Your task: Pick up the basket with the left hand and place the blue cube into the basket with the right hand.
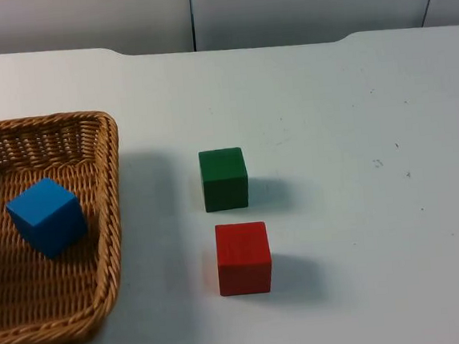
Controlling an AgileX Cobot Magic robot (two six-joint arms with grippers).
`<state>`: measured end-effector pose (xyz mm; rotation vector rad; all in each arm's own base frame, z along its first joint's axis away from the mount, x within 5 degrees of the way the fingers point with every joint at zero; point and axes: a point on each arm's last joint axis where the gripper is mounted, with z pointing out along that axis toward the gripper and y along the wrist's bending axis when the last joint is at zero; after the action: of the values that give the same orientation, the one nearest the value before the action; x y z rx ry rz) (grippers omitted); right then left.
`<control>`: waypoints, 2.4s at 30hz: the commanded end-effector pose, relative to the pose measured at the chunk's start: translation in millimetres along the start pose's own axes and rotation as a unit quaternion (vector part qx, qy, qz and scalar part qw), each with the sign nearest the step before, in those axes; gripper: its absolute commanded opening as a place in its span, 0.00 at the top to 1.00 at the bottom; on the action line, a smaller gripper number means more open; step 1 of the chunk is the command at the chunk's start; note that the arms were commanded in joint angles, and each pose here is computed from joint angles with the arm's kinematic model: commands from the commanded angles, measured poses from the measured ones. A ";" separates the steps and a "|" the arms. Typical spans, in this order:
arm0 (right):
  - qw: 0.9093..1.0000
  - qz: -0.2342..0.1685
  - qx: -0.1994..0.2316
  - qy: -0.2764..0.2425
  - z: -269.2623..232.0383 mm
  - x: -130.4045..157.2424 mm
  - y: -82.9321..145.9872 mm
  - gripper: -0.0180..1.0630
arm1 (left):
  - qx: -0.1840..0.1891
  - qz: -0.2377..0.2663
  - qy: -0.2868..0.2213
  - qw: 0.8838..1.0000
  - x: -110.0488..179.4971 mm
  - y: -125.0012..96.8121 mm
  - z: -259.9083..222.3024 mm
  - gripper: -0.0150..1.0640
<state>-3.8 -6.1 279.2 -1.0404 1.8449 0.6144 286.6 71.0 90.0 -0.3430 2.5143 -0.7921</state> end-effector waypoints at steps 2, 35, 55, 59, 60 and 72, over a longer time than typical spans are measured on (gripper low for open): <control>1.000 -0.001 0.001 -0.003 1.0 0.7 -0.5 0.02 | 0.011 0.012 -0.007 1.000 -3.1 -2.1 -1.0 0.30; 1.000 -0.001 0.001 -0.003 1.0 0.7 -0.5 0.02 | -0.059 0.227 -0.363 0.902 16.3 -179.6 -227.2 0.21; 1.000 -0.001 0.001 -0.003 1.0 0.7 -0.5 0.02 | 0.011 0.421 -0.305 0.854 147.0 -229.4 -273.4 0.21; 1.000 -0.001 0.001 -0.003 1.0 0.7 -0.5 0.02 | -0.052 0.394 -0.329 0.857 171.7 -211.8 -289.0 0.21; 1.000 -0.001 0.001 -0.003 1.0 0.7 -0.5 0.02 | -0.059 0.388 -0.335 0.856 175.2 -208.6 -291.9 0.21; 1.000 -0.001 0.001 -0.003 1.0 0.7 -0.5 0.02 | -0.117 0.329 -0.332 0.876 216.0 -174.2 -298.9 0.21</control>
<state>-3.8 -6.1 279.2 -1.0389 1.8460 0.6154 -34.2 -10.5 335.8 0.1936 1.8149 -0.0687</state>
